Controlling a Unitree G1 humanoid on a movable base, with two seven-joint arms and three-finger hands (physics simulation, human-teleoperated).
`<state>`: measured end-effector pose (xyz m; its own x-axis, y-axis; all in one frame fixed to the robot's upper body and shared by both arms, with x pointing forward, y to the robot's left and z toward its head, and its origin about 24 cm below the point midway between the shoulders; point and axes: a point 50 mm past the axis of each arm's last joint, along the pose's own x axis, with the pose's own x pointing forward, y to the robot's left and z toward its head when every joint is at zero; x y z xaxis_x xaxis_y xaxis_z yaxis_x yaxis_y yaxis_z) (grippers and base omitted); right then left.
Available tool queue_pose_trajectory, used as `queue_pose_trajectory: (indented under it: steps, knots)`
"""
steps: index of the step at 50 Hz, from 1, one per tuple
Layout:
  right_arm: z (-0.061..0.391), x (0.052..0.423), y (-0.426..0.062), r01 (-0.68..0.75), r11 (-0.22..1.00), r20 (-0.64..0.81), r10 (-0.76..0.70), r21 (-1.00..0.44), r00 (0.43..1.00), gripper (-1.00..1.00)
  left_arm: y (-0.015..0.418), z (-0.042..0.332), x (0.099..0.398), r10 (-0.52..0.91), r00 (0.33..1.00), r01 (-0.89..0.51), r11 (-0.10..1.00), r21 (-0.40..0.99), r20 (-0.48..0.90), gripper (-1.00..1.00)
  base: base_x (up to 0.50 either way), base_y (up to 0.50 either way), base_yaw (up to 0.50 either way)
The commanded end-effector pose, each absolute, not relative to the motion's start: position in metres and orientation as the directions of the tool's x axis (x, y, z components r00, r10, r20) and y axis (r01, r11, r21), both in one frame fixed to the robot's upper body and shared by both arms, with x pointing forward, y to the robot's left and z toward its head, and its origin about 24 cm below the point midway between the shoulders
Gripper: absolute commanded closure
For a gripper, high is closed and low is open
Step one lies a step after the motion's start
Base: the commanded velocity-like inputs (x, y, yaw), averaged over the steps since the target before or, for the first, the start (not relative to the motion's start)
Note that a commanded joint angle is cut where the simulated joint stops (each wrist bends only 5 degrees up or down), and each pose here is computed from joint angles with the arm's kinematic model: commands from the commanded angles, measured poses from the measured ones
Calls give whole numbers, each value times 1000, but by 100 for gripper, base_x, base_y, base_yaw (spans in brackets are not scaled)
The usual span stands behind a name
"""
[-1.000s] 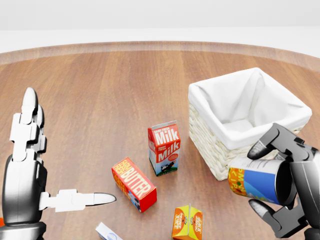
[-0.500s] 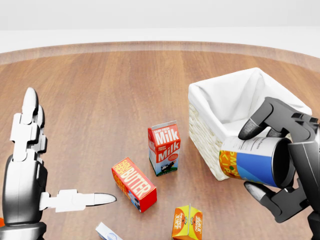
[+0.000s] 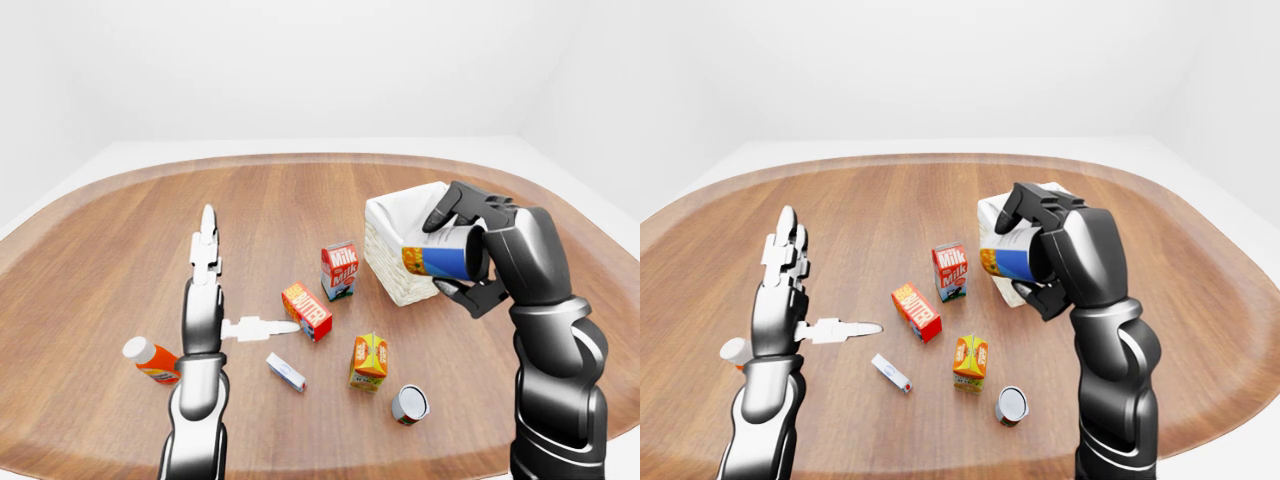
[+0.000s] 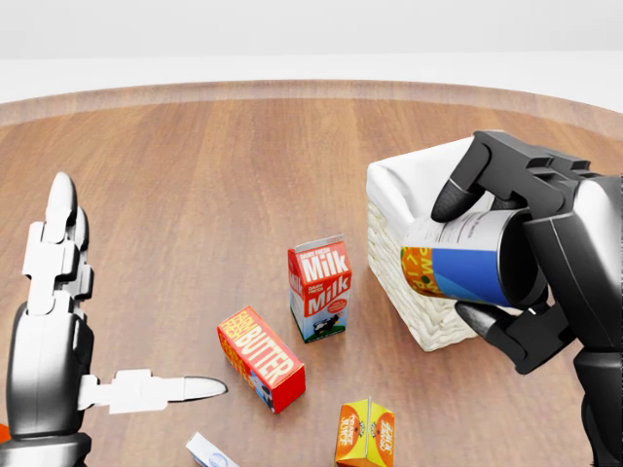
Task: Pick up the alphabet soup and the tomato sauce, and put them in the basket.
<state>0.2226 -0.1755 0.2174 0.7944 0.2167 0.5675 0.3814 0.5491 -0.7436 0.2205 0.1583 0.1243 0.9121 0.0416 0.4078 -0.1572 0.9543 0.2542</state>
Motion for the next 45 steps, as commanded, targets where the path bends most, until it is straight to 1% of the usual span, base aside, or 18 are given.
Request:
queue_pose_trajectory:
  steps: [1,9,14,18,30,35,45]
  knots:
    - [231,233,-174,421,522,600,236,-742,765,100,158,125,220,41,911,-158,953,257,410,-100,0,0,0]
    - [241,244,-170,429,507,608,263,-748,749,100,159,122,221,43,916,-158,953,259,399,-100,0,0,0]
    - [243,253,-171,433,499,607,259,-750,752,100,158,125,220,40,910,-159,953,258,412,-100,0,0,0]
    - [239,262,-172,429,500,597,242,-752,765,100,157,127,220,36,907,-157,953,258,420,-100,0,0,0]
    - [247,275,-168,430,496,600,254,-754,759,100,158,127,220,37,907,-158,953,257,419,-100,0,0,0]
    - [250,282,-169,431,489,596,251,-758,763,100,158,126,220,38,909,-157,953,258,414,-100,0,0,0]
    - [242,303,-168,419,483,569,219,-769,793,100,158,124,221,39,913,-156,953,259,405,-100,0,0,0]
